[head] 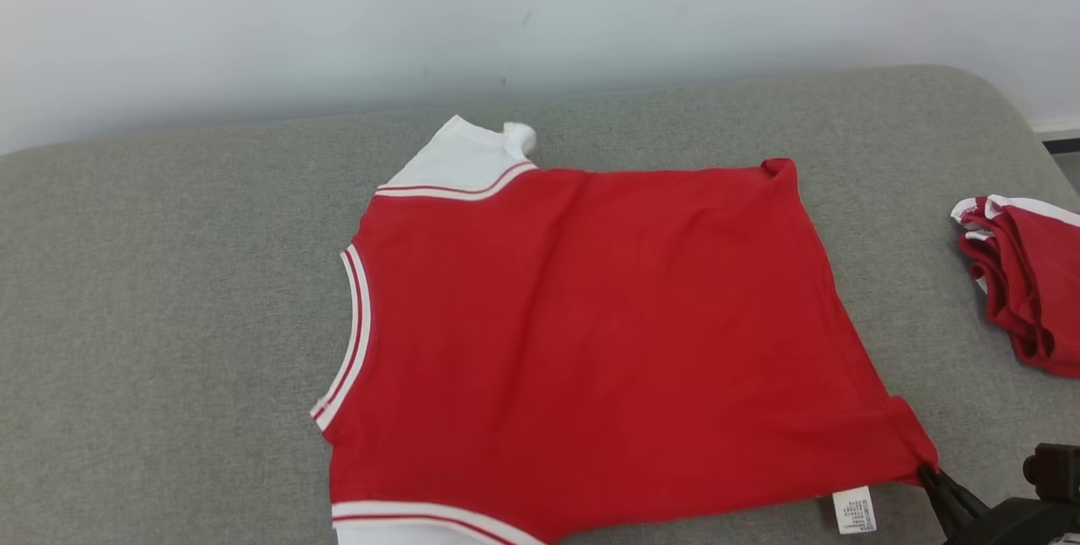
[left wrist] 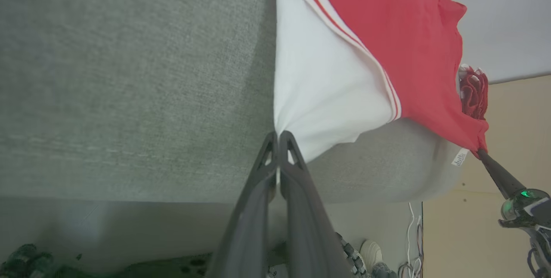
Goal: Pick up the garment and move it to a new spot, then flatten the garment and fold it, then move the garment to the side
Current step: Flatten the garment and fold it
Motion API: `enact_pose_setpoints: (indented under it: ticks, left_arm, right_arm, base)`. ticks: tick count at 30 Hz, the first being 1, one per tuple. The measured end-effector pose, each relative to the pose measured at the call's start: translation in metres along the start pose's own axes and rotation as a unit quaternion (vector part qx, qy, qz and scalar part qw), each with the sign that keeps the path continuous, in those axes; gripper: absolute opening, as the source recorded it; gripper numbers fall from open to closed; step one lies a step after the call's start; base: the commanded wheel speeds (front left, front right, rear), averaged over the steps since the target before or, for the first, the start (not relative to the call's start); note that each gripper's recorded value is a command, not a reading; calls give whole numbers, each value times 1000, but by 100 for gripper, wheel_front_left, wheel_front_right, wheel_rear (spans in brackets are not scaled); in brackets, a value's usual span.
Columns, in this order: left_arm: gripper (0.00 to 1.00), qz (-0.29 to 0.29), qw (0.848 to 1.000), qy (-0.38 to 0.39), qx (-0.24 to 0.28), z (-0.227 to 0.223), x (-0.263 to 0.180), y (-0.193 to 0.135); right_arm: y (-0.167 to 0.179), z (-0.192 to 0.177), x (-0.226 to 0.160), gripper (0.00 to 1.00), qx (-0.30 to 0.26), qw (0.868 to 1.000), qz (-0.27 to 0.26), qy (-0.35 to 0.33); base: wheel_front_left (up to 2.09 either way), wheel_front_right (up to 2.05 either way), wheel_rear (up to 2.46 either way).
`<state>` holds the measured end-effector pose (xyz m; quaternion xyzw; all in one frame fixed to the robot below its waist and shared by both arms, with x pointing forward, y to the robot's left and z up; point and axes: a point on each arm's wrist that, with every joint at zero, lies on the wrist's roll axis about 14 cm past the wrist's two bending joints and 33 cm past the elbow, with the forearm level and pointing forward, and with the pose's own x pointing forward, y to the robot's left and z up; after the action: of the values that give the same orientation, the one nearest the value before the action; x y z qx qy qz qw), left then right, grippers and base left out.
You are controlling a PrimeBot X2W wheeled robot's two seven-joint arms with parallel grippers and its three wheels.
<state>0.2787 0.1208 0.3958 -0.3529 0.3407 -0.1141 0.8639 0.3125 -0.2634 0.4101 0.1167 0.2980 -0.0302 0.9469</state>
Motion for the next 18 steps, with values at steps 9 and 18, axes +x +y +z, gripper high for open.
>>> enact_pose_setpoints:
  ticks: [9,18]
  left_arm:
    - [0,-10,1000,-21,-6,10,-10,-8]
    - [0,-96,987,-125,24,64,10,-59]
  right_arm:
    - [-3,-4,-8,0,10,1000,-9,-3]
    - [12,30,-15,0,22,997,14,-69]
  base:
    - [0,0,0]
    - [0,0,0]
